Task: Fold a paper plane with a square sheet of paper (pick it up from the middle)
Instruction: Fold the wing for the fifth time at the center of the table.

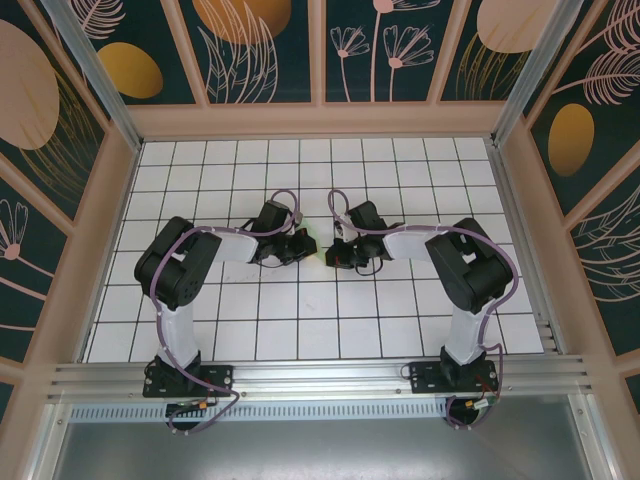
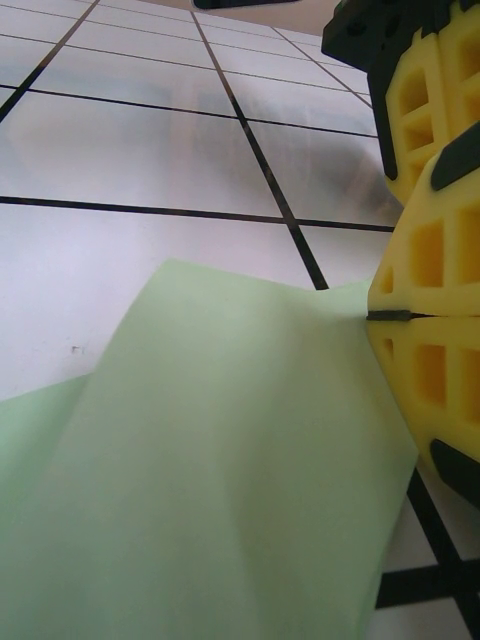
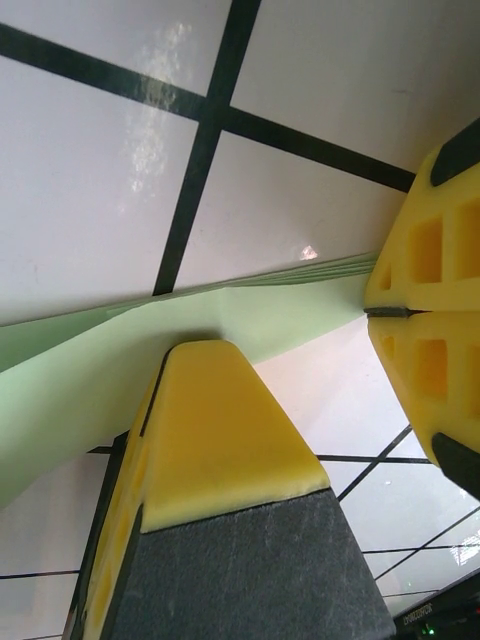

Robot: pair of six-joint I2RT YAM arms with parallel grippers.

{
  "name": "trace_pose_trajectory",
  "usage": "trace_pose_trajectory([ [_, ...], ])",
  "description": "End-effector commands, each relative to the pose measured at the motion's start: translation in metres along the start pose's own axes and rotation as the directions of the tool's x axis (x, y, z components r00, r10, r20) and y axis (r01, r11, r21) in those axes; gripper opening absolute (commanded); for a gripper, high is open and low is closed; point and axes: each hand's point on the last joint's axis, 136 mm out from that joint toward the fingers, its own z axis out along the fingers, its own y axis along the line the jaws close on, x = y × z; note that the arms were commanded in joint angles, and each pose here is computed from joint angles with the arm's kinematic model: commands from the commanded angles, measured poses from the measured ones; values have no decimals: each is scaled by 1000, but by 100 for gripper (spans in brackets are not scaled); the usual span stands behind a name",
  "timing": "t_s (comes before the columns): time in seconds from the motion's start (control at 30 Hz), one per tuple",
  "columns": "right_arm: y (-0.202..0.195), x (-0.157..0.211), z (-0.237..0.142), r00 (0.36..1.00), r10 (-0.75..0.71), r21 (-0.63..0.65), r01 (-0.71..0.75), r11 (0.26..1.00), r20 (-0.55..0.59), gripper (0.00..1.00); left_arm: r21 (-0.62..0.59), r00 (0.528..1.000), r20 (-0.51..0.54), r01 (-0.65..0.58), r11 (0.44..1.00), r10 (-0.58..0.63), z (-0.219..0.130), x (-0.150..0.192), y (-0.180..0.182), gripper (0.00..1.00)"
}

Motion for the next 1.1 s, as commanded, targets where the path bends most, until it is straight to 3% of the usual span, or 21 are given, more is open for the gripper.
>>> trace_pose_trajectory([
  [0.0,-29,31,2,994,55,88,-47,995,-91,2,-256,998,23,61,965,-57,8,10,76,8],
  [0.37,12,10,-23,999,-36,2,36,999,-18,3,-257,998,25,60,965,-56,8,9,75,8],
  [0.87,-39,37,-6,994,44,175,-26,984,-98,3,-258,998,23,57,965,-53,8,9,75,8],
  [1.07,-26,34,-11,996,18,131,-6,991,-88,3,-256,999,22,53,965,-49,7,9,75,8],
])
